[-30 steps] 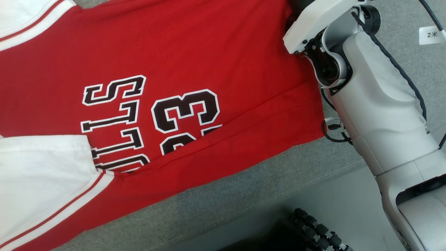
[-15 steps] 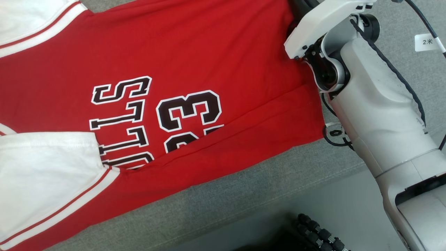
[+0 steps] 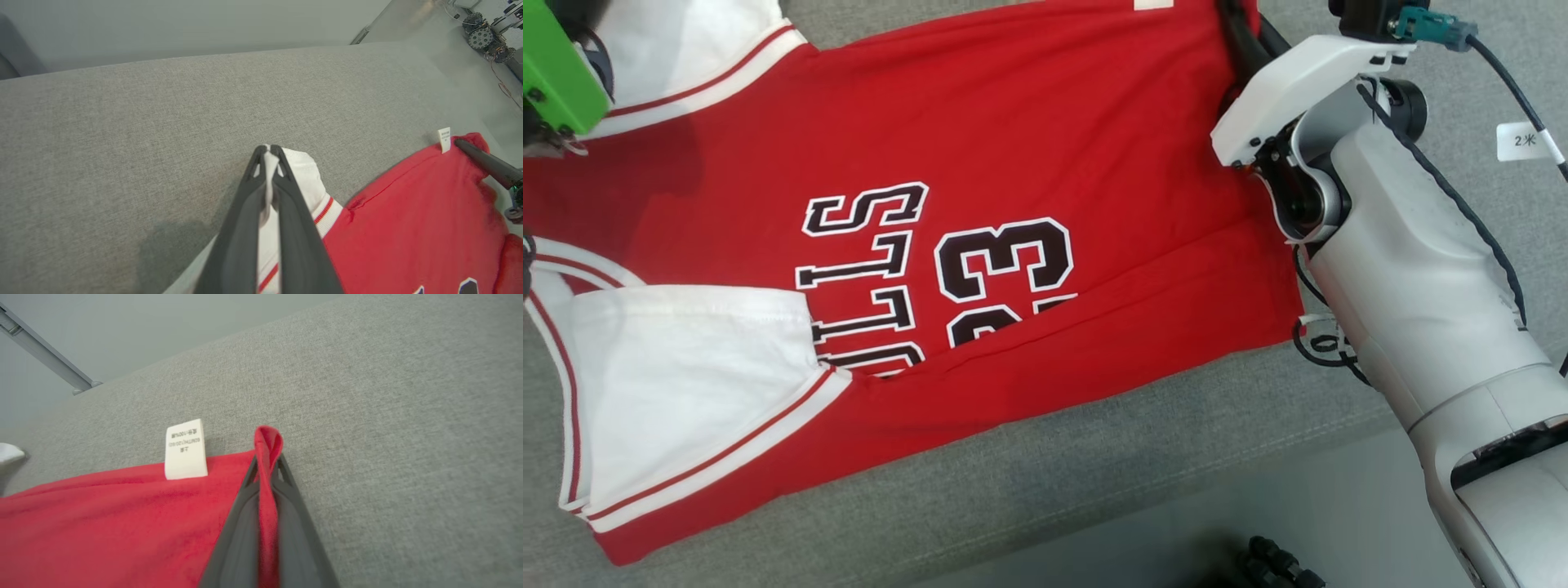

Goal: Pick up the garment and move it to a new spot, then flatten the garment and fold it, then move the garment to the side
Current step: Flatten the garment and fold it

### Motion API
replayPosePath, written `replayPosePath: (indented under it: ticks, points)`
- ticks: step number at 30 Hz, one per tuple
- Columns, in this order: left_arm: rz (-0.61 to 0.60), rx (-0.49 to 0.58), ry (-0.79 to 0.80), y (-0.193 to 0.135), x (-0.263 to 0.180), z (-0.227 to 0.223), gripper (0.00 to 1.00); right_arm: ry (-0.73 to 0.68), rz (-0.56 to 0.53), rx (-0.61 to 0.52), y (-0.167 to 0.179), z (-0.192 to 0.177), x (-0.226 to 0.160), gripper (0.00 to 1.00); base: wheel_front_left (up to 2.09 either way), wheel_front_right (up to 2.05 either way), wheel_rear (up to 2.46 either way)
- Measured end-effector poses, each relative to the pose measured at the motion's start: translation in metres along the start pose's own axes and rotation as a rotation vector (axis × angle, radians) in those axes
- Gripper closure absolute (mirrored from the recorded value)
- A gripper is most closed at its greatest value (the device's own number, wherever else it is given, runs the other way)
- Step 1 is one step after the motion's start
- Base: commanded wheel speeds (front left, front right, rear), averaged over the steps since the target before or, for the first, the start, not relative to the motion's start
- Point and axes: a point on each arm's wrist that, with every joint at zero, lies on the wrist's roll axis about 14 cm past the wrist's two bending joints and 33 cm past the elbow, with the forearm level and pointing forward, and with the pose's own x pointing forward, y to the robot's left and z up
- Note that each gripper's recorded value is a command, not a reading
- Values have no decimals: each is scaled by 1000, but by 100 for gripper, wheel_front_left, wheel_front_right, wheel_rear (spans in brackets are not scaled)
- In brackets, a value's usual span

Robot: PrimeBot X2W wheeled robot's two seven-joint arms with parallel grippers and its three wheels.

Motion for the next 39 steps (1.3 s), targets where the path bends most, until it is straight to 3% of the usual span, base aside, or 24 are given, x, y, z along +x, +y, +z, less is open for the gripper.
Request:
replayPosePath:
  ticks: [10, 19, 32, 39]
  points:
    - [-78, -56, -123, -44, -43, 16, 100, -115, 24, 0, 3, 28, -16, 100, 0, 0, 0]
    - [-135, -75, -86, -80, -77, -7, 100, -132, 53, -6, 13, 35, -28, 100, 0, 0, 0]
    - [-146, -129, -74, -110, -120, -45, 100, -174, 88, 23, 27, 49, -50, 100, 0, 0, 0]
    - [-160, -127, -148, -124, -139, -38, 100, -193, 99, 4, 24, 55, -62, 100, 0, 0, 0]
